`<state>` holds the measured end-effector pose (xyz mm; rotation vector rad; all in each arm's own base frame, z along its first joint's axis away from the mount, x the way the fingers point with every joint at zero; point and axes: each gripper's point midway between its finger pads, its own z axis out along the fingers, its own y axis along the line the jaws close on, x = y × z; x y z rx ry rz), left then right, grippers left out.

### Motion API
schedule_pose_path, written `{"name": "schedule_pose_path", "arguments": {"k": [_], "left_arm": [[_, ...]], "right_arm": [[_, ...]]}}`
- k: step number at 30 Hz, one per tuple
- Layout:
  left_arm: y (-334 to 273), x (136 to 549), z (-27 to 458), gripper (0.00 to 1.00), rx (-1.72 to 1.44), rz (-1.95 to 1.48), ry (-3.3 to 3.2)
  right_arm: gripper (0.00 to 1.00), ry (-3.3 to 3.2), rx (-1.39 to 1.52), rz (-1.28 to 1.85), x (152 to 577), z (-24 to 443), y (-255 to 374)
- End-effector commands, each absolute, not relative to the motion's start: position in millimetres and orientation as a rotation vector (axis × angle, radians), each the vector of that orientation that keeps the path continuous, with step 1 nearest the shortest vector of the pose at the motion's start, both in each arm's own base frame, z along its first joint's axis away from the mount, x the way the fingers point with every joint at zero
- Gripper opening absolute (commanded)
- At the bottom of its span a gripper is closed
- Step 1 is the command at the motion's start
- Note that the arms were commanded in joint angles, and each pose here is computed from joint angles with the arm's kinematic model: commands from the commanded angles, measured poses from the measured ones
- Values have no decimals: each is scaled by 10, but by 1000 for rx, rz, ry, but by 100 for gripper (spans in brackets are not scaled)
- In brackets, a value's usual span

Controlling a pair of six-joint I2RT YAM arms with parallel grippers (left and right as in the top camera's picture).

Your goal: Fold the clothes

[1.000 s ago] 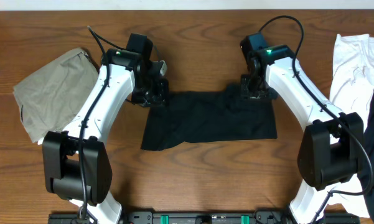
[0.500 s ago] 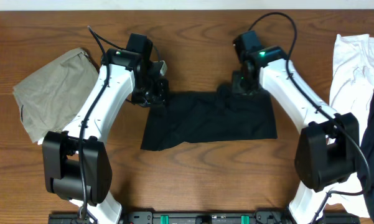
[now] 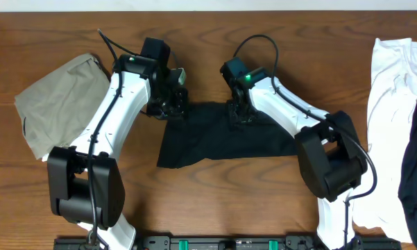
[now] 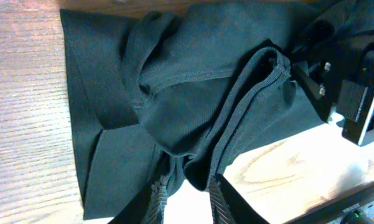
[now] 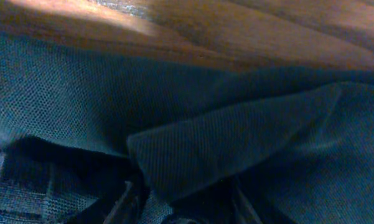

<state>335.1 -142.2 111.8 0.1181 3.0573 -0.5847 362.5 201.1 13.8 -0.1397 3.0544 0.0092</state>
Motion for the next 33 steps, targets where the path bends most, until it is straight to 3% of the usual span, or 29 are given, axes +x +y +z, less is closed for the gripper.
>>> {"name": "schedule_pose_path", "arguments": {"k": [1, 6, 14, 19, 25, 33], "left_arm": [[-1443, 3332, 1202, 27, 141, -602, 3037], [-1443, 3334, 1202, 27, 141, -601, 3036], [-1443, 3335, 1202, 27, 141, -602, 3035], [-1443, 3335, 1202, 27, 141, -602, 3035], [-1443, 3335, 1202, 27, 141, -602, 3035], [-1443, 3336, 1202, 27, 141, -602, 3035]], "right_arm": [[42, 3073, -157, 19, 3579, 87, 2031], [42, 3054, -147, 33, 3637, 218, 2003], [43, 2899, -12, 75, 3824, 1060, 1638], [46, 2910, 110, 44, 3671, 1387, 1199], [50, 3113, 189, -13, 3250, 1163, 821], [50, 3178, 163, 161, 3015, 522, 985]]}}
